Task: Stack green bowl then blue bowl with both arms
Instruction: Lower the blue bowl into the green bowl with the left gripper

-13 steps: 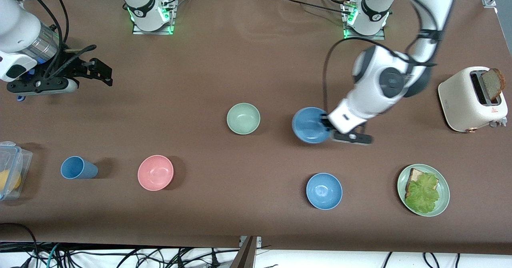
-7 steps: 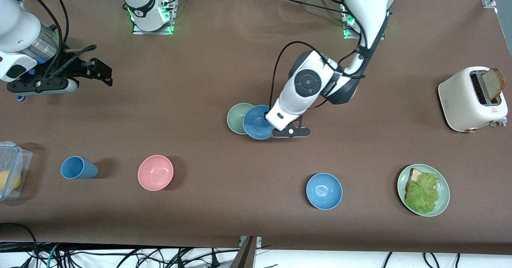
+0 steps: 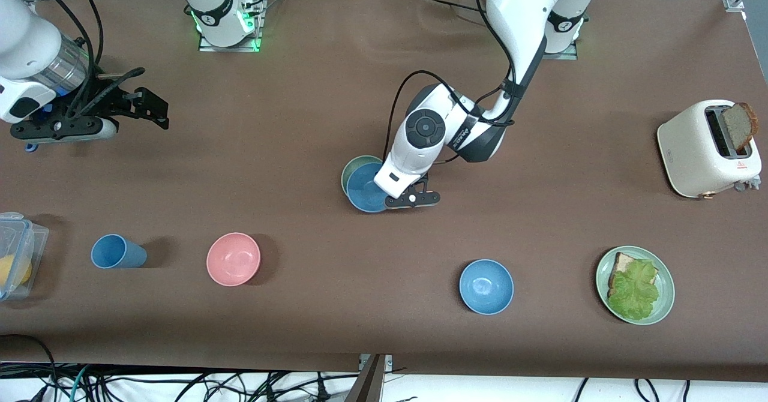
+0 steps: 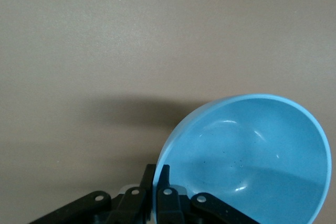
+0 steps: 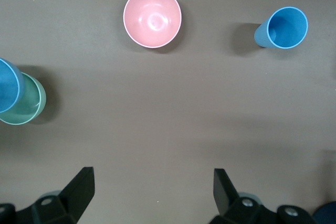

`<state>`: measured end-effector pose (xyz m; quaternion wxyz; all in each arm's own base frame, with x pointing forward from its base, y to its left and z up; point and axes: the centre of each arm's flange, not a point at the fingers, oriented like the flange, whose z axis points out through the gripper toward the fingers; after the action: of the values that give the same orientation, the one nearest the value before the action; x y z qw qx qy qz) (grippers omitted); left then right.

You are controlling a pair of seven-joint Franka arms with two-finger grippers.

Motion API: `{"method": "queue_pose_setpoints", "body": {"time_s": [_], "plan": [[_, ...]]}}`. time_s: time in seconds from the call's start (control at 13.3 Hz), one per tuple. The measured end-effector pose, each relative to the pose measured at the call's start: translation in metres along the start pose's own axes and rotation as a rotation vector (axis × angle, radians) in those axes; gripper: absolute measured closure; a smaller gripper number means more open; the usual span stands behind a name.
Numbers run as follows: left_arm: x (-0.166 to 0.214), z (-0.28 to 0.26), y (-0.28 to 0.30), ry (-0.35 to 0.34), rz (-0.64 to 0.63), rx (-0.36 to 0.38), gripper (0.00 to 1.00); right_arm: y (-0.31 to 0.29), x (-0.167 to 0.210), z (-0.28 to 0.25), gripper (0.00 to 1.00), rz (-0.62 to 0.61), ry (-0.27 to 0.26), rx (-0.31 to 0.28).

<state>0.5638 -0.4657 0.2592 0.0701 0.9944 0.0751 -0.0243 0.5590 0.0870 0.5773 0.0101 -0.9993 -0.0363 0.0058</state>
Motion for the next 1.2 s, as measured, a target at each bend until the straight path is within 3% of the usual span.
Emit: {"method": "queue_pose_setpoints", "body": {"time_s": [0.53, 0.9, 1.2], "plan": [[-0.003, -0.027, 0.020, 0.027, 0.002, -0.036, 0.95, 0.000, 0.000, 0.000, 0.00, 0.000, 0.000, 0.000], [-0.037, -0.011, 0.039, -0.003, 0.034, -0.012, 0.95, 0.000, 0.000, 0.000, 0.00, 0.000, 0.000, 0.000], [-0.040, 0.002, 0.032, -0.020, 0.031, 0.013, 0.95, 0.000, 0.000, 0.000, 0.00, 0.000, -0.001, 0.000]]}}
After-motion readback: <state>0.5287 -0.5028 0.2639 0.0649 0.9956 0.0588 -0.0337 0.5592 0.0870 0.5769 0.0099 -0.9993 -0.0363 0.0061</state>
